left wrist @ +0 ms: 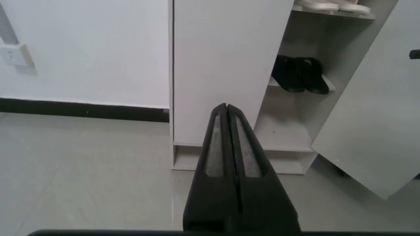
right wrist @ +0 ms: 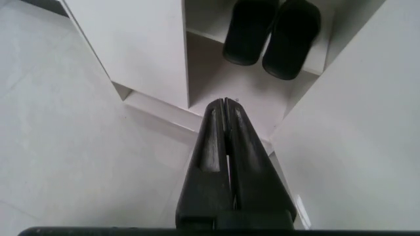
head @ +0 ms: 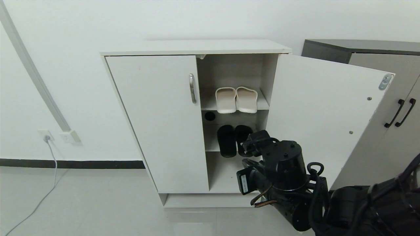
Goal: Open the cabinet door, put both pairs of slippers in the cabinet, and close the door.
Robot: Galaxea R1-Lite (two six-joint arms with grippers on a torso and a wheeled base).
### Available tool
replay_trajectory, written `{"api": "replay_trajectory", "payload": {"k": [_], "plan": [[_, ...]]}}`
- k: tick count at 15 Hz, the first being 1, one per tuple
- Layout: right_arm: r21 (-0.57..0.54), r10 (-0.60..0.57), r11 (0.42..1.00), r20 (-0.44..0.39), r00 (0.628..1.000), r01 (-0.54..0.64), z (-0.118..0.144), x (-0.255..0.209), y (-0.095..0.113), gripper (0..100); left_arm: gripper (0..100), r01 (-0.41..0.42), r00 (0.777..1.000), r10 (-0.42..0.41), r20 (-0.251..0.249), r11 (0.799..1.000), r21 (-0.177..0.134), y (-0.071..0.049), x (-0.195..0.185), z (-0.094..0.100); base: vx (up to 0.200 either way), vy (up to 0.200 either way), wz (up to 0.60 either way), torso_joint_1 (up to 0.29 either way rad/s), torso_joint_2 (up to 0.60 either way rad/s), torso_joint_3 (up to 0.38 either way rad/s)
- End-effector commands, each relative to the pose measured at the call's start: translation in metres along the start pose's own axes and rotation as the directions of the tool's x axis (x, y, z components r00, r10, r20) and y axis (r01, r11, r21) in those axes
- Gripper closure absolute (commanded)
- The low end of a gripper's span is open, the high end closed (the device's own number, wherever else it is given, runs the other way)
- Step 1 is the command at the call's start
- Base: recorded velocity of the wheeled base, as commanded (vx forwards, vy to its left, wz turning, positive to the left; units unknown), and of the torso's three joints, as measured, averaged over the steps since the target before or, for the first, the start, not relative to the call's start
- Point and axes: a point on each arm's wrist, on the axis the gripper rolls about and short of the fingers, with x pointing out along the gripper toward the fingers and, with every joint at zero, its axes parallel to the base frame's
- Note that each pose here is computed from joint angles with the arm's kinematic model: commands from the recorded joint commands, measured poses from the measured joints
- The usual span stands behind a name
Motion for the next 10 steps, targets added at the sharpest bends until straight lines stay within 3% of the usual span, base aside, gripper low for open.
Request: {"api": "replay_trajectory", "payload": {"k": [1, 10], "plan": [[-0.005, -0.002, 1.000, -0.010, 1.000, 0.002, -0.0032, 0.0021, 0.0005, 100, 100, -0.002, 1.000, 0.002, -0.002, 1.000, 0.000, 0.0000, 0.0002, -0.0002, 0.000, 0.000, 0.00, 0.000, 0.00, 0.000], [-0.010, -0.003, 1.000, -0.019, 1.000, 0.003, -0.0069, 0.0052, 0.0012, 100, 100, 0.000, 1.000, 0.000, 0.000, 1.000, 0.000, 0.0000, 0.0001, 0.0003, 0.000, 0.000, 0.00, 0.000, 0.00, 0.000]]}}
